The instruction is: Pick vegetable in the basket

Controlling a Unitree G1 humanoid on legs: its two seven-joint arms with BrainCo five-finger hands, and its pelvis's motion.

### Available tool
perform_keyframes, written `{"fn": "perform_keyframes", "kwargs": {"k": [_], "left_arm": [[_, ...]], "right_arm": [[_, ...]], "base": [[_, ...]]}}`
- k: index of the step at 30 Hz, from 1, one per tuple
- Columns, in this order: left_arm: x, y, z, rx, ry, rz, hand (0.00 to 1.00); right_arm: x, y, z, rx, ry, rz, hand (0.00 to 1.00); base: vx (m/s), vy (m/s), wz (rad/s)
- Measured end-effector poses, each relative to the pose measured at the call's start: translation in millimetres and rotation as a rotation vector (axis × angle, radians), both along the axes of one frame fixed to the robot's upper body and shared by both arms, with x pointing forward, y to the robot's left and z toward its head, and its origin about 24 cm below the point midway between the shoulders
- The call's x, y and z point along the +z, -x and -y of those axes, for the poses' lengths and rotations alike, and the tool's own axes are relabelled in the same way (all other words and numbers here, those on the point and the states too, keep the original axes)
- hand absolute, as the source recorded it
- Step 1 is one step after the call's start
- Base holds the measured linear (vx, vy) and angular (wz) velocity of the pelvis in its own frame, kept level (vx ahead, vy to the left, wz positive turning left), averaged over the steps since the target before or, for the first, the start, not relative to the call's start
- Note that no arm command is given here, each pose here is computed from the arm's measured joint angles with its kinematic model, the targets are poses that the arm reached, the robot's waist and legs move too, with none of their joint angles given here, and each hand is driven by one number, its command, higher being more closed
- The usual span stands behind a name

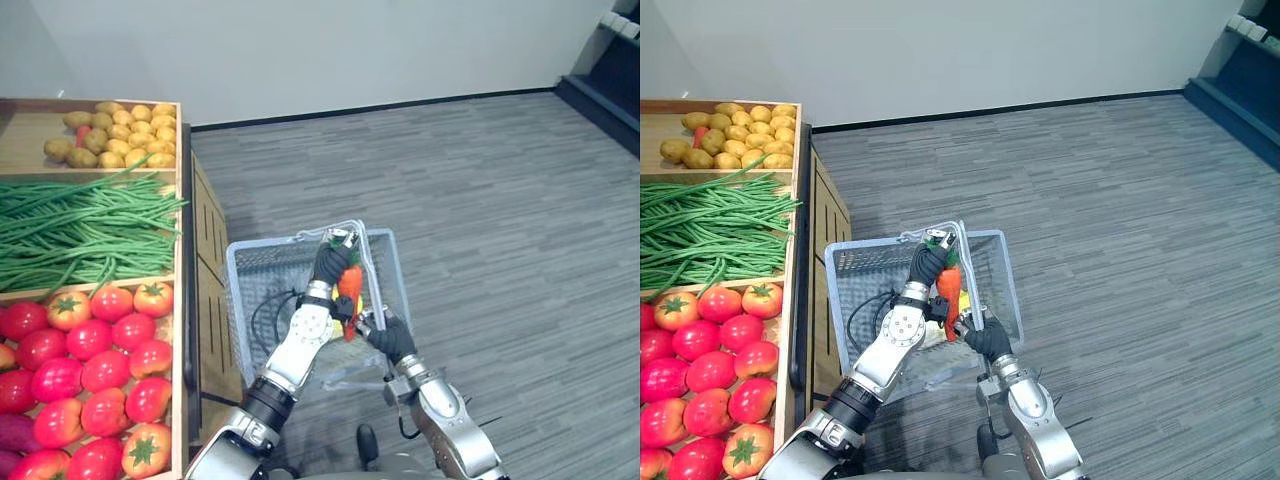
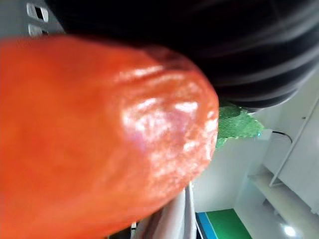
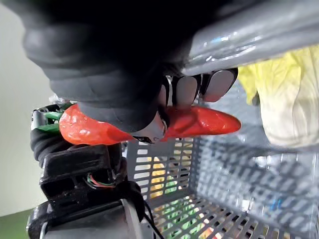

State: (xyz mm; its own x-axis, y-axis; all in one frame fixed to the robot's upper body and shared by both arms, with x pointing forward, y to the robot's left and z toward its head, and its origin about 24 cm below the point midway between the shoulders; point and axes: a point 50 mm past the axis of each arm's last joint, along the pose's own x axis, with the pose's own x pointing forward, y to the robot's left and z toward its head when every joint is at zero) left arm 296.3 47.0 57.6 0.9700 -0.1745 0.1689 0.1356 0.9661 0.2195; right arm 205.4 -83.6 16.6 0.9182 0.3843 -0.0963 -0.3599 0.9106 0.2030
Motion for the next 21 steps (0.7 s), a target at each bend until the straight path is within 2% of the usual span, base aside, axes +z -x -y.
{"fn": "perform_keyframes", "kwargs": {"k": [3,9,13,14,21], "left_arm": [[-19,-2,-12,0.028,-0.1,-0.061,1.0],[-23,-9,-39,0.137,-0.128,-0.076,1.0],[-25,-10,-46,0.16,-0.151,-0.074,1.0],[-25,-10,-47,0.163,-0.148,-0.072,0.0],[-34,-11,-42,0.148,-0.178,-0.105,0.0]], "right_arm": [[-2,4,-6,0.039,-0.007,-0.012,1.0],[-5,10,-10,0.112,0.005,-0.024,1.0],[-6,11,-12,0.13,0.006,-0.031,1.0],[-6,11,-12,0.132,0.005,-0.03,1.0],[-8,12,-8,0.148,-0.001,-0.054,1.0]], "base": [[-0.05,0.007,-0.01],[-0.02,0.007,-0.04],[-0.02,-0.002,0.07],[0.0,0.0,0.0],[-0.02,-0.002,0.01]]}}
